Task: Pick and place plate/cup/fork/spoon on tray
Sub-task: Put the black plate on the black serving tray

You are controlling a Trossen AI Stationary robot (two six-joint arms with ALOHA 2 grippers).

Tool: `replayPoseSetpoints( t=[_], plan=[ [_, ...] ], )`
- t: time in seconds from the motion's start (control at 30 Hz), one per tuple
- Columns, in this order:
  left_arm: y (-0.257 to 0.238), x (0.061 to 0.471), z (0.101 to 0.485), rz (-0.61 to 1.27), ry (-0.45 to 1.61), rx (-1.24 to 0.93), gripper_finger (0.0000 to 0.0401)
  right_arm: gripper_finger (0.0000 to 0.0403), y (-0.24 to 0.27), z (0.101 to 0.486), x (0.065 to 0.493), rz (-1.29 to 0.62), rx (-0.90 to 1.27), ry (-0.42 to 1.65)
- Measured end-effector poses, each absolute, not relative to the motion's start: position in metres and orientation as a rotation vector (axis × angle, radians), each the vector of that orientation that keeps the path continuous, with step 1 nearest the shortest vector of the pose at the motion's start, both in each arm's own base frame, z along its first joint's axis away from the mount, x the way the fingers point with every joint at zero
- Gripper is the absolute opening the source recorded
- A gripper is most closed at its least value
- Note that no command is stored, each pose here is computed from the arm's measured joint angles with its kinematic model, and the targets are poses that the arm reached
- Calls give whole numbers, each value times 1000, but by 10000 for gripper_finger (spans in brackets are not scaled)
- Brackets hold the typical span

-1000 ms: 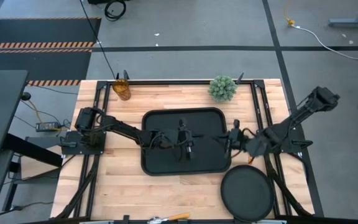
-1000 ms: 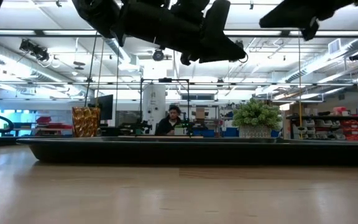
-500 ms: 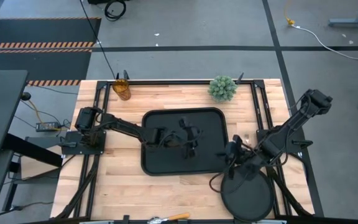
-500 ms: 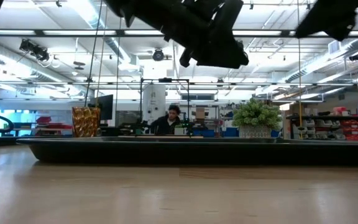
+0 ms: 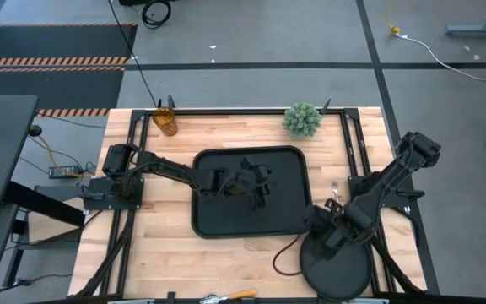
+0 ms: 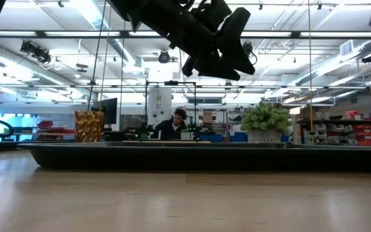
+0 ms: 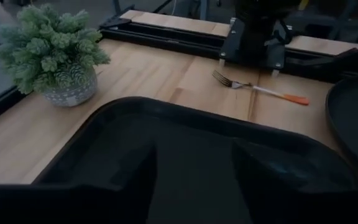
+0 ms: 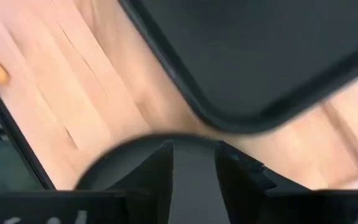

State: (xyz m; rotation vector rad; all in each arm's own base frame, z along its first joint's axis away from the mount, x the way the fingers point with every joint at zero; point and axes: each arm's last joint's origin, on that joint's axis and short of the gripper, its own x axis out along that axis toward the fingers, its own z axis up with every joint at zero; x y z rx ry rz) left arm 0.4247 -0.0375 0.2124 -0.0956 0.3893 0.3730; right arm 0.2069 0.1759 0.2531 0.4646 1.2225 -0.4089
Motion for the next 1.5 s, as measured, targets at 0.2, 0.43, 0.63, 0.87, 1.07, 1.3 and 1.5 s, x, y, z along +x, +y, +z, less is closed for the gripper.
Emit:
replayPoseSetpoints(
  t=[0.2,0.43,0.63,0.87,1.07,1.3,1.5],
  plan=[
    [-37,424,211,375,403,-102,201,126,202,253,210,-475,582,1412],
    [-45,423,211,358,404,-107,195,126,238,253,196,-518,777,1503],
    [-45,423,211,359,405,-107,194,127,272,245,168,-631,949,1495],
    [-45,423,211,358,402,-102,194,127,294,232,149,-620,904,1518],
    [-45,423,211,358,405,-100,194,127,295,226,151,-518,777,1533],
    [-45,423,210,358,406,-100,192,127,292,230,154,-481,768,1587],
    [-44,423,210,359,406,-99,192,144,292,229,153,-486,773,1594]
  ],
)
